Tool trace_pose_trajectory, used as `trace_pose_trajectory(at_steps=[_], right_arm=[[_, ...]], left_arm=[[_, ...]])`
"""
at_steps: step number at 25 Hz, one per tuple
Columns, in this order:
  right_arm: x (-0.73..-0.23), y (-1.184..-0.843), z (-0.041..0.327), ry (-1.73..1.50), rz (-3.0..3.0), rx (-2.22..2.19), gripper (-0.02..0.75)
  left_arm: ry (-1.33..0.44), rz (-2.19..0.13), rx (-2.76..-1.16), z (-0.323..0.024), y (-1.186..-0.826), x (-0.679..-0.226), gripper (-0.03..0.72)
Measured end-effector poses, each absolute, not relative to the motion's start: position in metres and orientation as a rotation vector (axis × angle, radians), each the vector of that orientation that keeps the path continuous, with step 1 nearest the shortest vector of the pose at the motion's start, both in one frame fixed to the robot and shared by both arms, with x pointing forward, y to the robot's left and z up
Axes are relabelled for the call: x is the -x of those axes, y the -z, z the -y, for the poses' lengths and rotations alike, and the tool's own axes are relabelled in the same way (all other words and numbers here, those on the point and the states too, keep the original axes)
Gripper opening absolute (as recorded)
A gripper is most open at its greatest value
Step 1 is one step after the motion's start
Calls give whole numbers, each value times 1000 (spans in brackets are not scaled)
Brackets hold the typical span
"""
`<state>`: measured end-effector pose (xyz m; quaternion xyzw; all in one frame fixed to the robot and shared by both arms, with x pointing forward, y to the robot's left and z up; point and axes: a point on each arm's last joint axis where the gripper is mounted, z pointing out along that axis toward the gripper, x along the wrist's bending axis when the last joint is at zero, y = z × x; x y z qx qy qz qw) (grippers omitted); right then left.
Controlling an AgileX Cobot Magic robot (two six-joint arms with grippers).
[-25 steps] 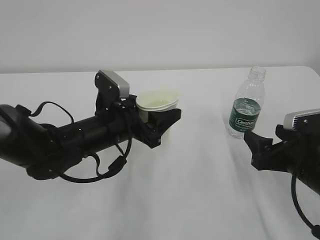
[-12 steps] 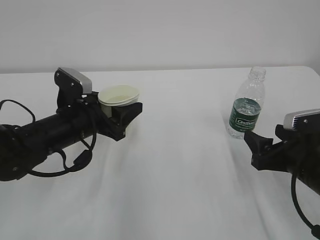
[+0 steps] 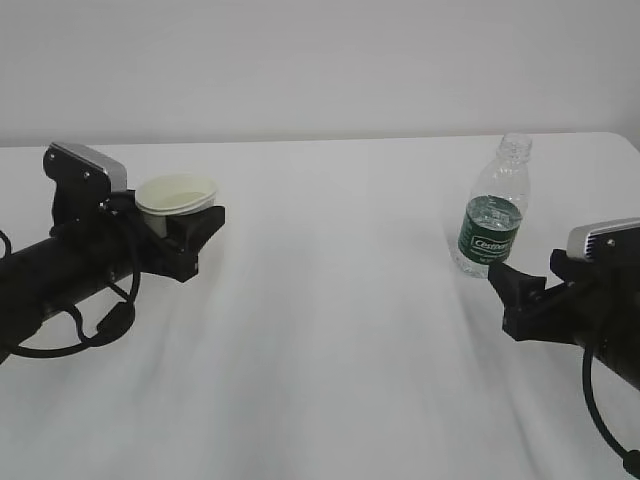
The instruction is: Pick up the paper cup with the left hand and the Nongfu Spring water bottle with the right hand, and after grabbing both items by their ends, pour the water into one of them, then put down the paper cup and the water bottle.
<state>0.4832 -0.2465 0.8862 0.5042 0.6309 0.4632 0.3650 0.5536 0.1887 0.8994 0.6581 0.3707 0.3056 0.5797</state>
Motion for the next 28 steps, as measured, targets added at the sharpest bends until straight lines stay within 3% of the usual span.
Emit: trace_pose_trajectory(at_steps=[14,28], right_arm=[[-483,-886,246,-1194,-1628,-1292,594],[-483,-886,245,-1200,-1638,-1284,594]], left_arm=[[-843,-1098,-1408,-209,-898,-560,470],[-874,-1127,-1430,-209,-880,-571,452]])
